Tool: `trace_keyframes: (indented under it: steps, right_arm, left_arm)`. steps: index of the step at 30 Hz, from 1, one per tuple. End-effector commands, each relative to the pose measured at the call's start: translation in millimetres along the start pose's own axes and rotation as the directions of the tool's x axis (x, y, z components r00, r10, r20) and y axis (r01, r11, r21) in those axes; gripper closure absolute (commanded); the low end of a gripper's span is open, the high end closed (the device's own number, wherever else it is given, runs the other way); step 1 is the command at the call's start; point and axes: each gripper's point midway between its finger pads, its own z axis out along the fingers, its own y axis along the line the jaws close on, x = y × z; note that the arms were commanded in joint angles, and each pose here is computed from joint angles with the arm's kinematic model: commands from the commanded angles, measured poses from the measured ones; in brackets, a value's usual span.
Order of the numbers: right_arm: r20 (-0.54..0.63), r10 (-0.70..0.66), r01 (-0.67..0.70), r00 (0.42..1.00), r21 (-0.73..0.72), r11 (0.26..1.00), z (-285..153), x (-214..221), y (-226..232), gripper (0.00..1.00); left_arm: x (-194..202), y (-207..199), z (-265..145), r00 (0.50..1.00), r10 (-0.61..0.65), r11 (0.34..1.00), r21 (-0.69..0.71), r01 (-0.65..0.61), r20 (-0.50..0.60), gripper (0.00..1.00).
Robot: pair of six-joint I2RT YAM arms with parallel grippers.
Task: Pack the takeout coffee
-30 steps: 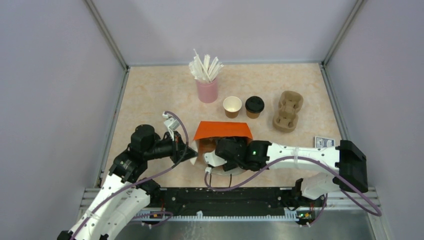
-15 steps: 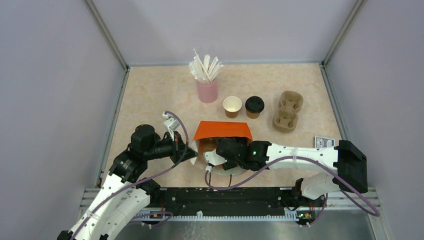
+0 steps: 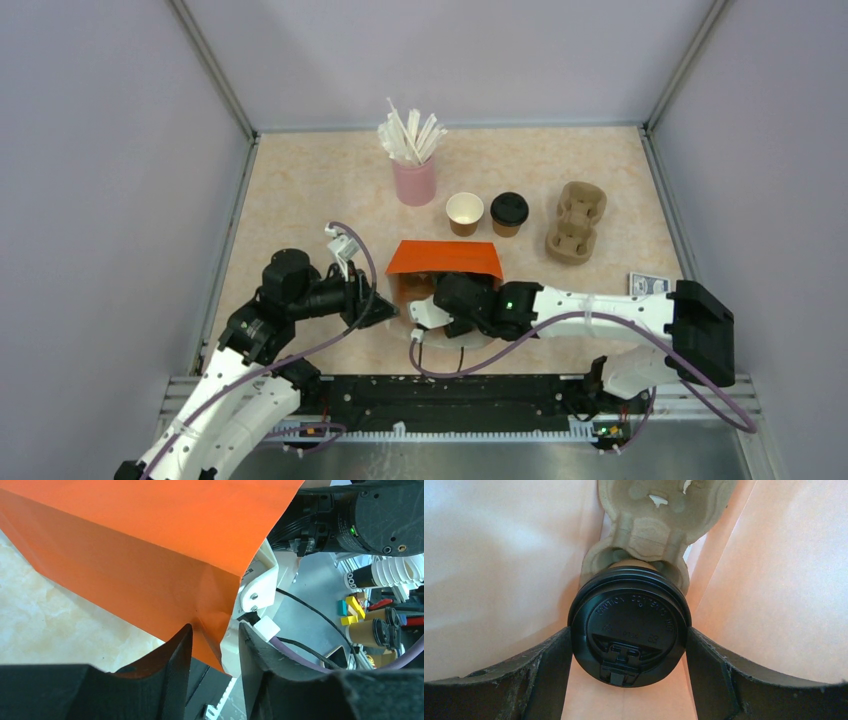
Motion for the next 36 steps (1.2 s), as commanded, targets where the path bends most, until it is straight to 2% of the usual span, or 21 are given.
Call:
trace_keyframes:
  steps: [1,4,6,10,13,21,36]
  right_arm:
    - [0.016,0.026,-0.025,1.0,-0.022,0.999,4,2,6,0.32]
    - [0.017,0.029,-0.028,0.999,-0.018,0.999,4,3,6,0.32]
    - [0.018,0.031,-0.031,0.999,-0.017,0.999,4,4,5,0.32]
    - [0.011,0.038,-0.038,0.999,-0.018,0.999,3,10,7,0.32]
    - [0.001,0.049,-0.049,0.999,-0.022,0.999,4,16,9,0.32]
    - [-0.015,0.07,-0.071,0.997,-0.033,0.997,11,26,16,0.32]
    - [-0.03,0.084,-0.086,0.996,-0.046,0.995,19,28,19,0.32]
  left_arm:
    - [-9,1,0,1.0,0.002,1.0,-0.023,-0.001,0.019,0.52]
    - [-10,7,2,1.0,-0.012,0.998,-0.056,0.013,0.018,0.5]
    - [-12,9,3,1.0,-0.013,0.998,-0.065,0.014,0.016,0.55]
    - [-15,7,5,1.0,-0.011,0.999,-0.051,0.012,0.014,0.78]
    - [-15,5,5,1.0,-0.007,0.999,-0.035,0.008,0.016,0.88]
    - [-15,-2,7,1.0,-0.006,1.0,0.008,0.006,0.021,0.88]
    - [-15,-11,7,1.0,-0.013,0.998,0.064,0.012,0.024,0.79]
